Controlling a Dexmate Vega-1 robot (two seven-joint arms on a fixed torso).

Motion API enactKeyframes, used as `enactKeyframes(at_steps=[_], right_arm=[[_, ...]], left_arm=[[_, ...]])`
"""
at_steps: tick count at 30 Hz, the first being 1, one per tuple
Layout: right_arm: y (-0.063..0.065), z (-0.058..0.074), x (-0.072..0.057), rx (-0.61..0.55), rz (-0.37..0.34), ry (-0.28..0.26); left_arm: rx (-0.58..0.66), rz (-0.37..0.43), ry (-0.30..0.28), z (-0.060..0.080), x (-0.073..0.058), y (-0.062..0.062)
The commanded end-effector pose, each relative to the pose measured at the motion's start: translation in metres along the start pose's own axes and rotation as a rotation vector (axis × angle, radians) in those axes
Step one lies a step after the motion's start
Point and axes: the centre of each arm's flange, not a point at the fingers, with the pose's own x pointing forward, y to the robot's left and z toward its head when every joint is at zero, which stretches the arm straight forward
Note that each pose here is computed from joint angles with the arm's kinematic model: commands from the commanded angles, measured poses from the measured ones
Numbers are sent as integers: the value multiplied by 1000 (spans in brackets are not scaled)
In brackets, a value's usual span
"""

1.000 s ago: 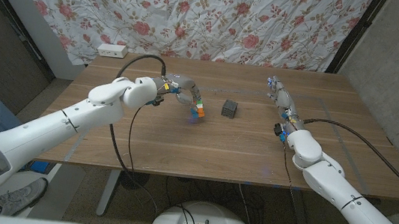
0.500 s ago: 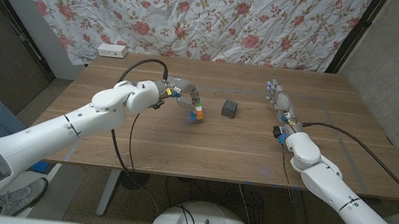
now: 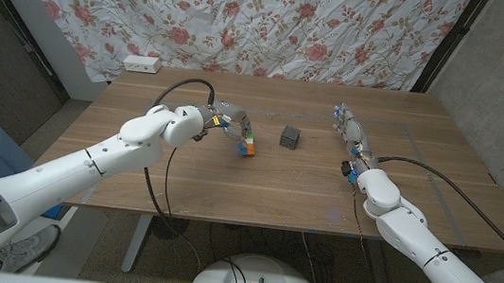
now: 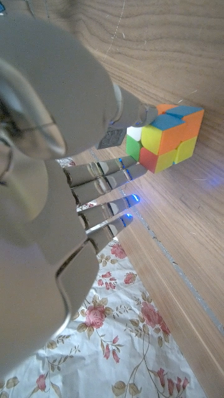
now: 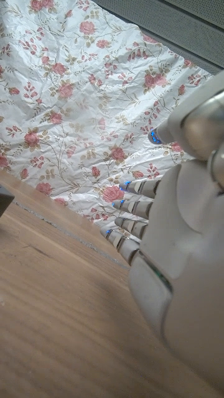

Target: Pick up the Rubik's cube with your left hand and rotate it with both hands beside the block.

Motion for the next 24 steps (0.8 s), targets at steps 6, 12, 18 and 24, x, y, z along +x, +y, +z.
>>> enactKeyframes(at_steps=[6,12,18,24], right_arm=[[4,-10,1,92,8,11],[3,-11,0,99,10,18],[3,-12,-2,99,2,22],[4,-12,-3,97,-7,18]], left_arm=[[47,-57,48,2,1,-3],[48,-70,53,2,1,-3],[83,-81,60,4,0,-1],[90,-101,61,4,-1,0]])
